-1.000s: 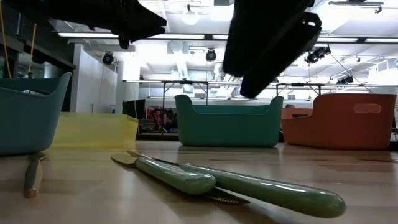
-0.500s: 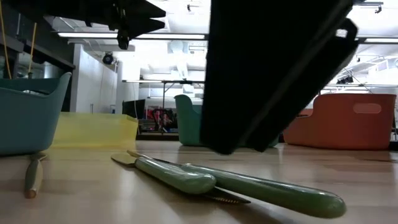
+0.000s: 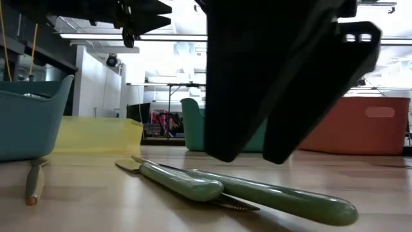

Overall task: Sort silverware by color (type)
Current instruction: Put the green knife into the yellow bin

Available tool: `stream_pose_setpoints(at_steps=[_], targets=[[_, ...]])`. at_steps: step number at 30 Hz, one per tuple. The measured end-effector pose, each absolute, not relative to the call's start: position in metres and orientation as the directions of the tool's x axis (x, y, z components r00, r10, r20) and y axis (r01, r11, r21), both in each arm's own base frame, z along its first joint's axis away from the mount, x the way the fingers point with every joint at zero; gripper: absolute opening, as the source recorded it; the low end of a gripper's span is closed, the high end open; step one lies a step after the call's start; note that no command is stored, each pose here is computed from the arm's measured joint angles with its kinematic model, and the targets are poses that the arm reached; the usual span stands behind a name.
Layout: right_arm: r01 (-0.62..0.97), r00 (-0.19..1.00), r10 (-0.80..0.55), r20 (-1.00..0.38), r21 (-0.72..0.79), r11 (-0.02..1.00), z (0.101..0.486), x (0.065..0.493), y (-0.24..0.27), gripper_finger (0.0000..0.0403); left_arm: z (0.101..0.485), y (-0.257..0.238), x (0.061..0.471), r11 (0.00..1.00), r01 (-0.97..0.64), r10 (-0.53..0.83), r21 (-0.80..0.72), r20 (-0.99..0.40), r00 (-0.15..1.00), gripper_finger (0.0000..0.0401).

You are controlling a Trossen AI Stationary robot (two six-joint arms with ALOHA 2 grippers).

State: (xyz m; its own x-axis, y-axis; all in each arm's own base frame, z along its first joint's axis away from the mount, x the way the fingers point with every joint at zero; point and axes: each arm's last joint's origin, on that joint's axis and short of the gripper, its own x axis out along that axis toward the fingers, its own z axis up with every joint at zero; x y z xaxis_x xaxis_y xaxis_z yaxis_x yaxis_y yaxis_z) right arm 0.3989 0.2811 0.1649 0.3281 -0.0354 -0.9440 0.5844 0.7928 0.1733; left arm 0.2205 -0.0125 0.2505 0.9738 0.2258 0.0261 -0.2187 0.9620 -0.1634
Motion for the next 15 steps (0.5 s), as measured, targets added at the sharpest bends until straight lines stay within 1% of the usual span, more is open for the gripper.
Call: stream_pose_setpoints(at_steps=[5, 8, 10, 15], targets=[[0.606, 0.303, -0.027, -0.953, 0.171, 0.777, 0.162, 0.398, 0.281, 0.0222, 0.250, -0.012, 0.221, 0.962, -0.219, 0.226, -0.162, 0.025, 0.974, 0.0133], [0.611, 0.248, -0.001, -0.969, 0.156, 0.776, 0.147, 0.400, 0.282, 0.0216, 0.250, -0.012, 0.221, 0.962, -0.219, 0.226, -0.162, 0.025, 0.974, 0.0133], [0.605, 0.234, 0.018, -0.972, 0.160, 0.780, 0.143, 0.400, 0.283, 0.0209, 0.250, -0.012, 0.221, 0.962, -0.219, 0.226, -0.162, 0.025, 0.974, 0.0133], [0.607, 0.233, 0.000, -0.972, 0.146, 0.782, 0.140, 0.400, 0.283, 0.0183, 0.250, -0.012, 0.221, 0.962, -0.219, 0.226, -0.162, 0.025, 0.974, 0.0133]])
